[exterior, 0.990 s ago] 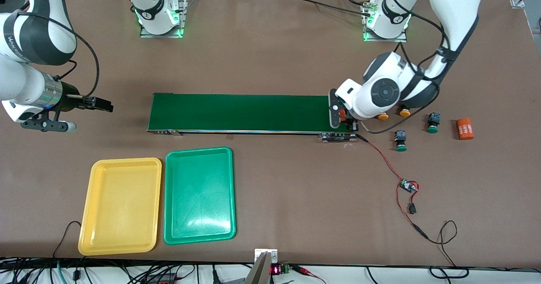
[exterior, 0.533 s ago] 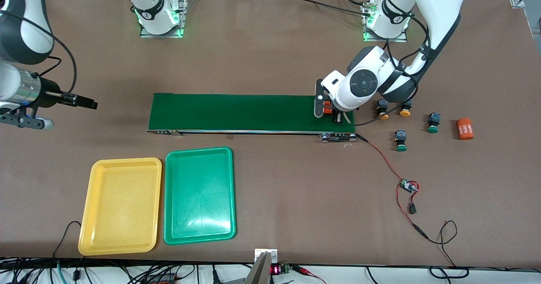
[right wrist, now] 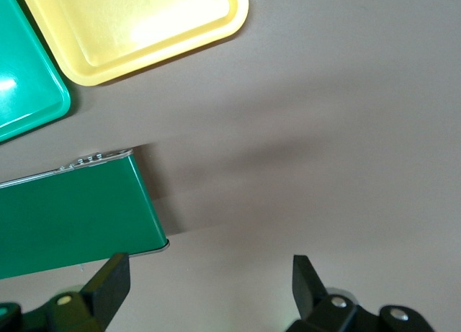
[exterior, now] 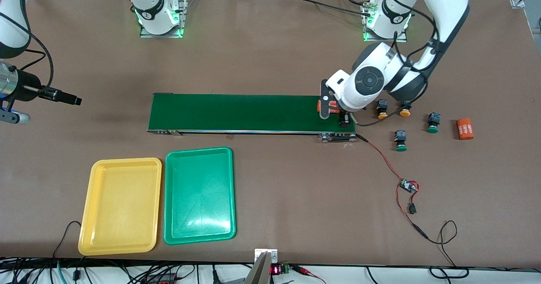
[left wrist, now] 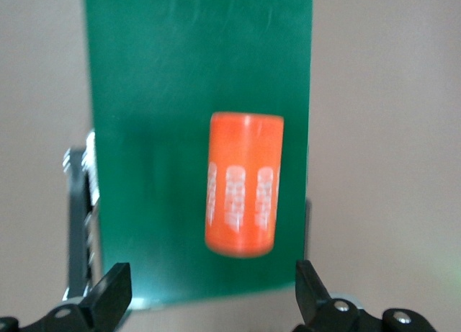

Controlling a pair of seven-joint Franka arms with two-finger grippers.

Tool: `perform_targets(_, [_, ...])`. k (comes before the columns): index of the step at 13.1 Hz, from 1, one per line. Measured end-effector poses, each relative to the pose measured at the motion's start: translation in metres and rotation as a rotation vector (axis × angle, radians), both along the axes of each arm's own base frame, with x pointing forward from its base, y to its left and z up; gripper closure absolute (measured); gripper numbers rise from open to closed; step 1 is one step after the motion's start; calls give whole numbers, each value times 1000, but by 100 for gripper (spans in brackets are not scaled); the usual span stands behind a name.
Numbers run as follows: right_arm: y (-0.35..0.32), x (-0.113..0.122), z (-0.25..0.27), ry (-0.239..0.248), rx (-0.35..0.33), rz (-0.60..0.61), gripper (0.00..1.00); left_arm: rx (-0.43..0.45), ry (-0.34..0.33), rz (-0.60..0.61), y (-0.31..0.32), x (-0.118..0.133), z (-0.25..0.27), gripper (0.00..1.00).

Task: Sort buttons by color to trays
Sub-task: 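Raise the left gripper and move it back over the buttons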

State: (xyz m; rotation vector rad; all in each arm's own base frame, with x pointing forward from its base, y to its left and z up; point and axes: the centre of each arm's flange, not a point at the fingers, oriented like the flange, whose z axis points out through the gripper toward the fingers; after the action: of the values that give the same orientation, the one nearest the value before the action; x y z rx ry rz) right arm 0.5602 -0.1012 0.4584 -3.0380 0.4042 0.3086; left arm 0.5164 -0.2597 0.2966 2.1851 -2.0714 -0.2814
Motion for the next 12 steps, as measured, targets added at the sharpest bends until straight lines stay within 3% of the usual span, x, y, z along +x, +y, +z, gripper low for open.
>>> perform_targets(6, [19,3,-1,1,11,78,0,125,-2,431,90,62,85,0])
perform_targets(12, [30,8,8,-24,20,165,0,176,-5,706,136,77,96,0])
